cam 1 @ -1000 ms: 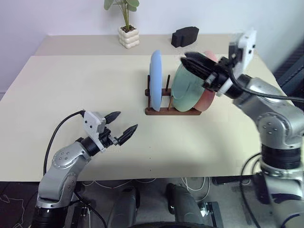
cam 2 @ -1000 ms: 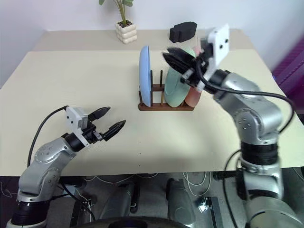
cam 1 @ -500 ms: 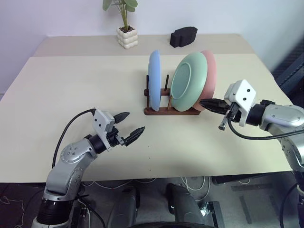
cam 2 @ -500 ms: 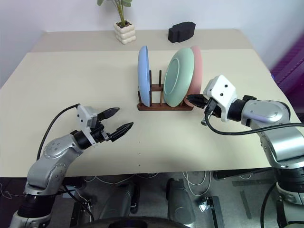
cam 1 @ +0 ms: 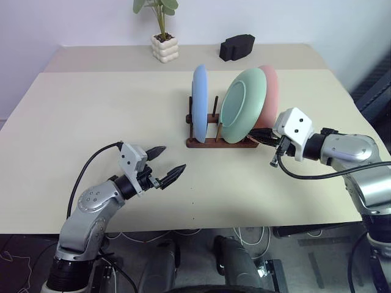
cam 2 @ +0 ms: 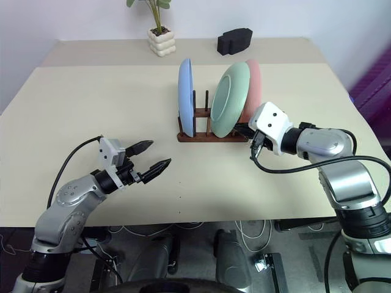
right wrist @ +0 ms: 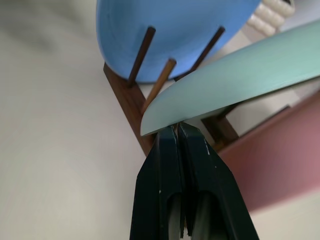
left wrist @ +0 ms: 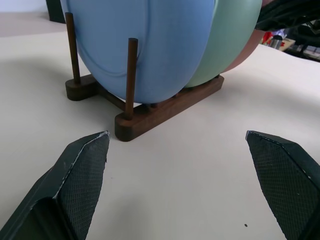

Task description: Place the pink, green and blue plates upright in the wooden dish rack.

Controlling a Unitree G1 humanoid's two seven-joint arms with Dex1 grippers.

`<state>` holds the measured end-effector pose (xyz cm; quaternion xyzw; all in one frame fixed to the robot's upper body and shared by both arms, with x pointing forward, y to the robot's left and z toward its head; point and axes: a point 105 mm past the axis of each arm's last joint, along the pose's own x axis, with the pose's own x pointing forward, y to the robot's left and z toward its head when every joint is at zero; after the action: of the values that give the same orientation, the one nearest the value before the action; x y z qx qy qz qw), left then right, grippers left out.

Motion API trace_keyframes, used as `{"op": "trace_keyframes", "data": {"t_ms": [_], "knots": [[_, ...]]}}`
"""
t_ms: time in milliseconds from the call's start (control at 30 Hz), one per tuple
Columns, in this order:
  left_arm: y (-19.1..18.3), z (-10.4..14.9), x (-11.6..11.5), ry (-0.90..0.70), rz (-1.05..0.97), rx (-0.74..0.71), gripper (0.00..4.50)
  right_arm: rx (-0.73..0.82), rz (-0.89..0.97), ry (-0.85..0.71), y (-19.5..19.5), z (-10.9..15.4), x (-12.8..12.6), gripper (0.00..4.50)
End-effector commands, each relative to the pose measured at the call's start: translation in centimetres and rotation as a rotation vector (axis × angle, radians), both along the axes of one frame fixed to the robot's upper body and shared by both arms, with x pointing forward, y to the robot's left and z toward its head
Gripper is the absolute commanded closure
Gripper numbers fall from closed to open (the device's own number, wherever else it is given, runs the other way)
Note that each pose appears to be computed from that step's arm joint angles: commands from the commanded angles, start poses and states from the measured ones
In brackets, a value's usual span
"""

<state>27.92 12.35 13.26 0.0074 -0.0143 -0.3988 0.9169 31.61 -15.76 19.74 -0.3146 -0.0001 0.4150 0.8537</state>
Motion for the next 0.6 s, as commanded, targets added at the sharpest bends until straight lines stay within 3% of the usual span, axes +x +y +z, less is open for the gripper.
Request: {"op": "trace_keyframes", "data": {"t_ms": [33,467,600], "knots": [[0.0,1.1,-0.3,-0.058,0.003,-0.003,0.00,0.011,0.048,-0.067,0.8,1.5,-0.4,4.46],[-0.4,1.0,-0.1,-0.054,-0.004,-0.004,0.00,0.062,0.138,-0.119,3.2,2.7,-1.3,4.46],[-0.3,0.9,-0.2,-0.053,-0.002,-0.005,0.00,0.111,0.153,-0.162,2.8,4.8,-1.5,4.46]]}}
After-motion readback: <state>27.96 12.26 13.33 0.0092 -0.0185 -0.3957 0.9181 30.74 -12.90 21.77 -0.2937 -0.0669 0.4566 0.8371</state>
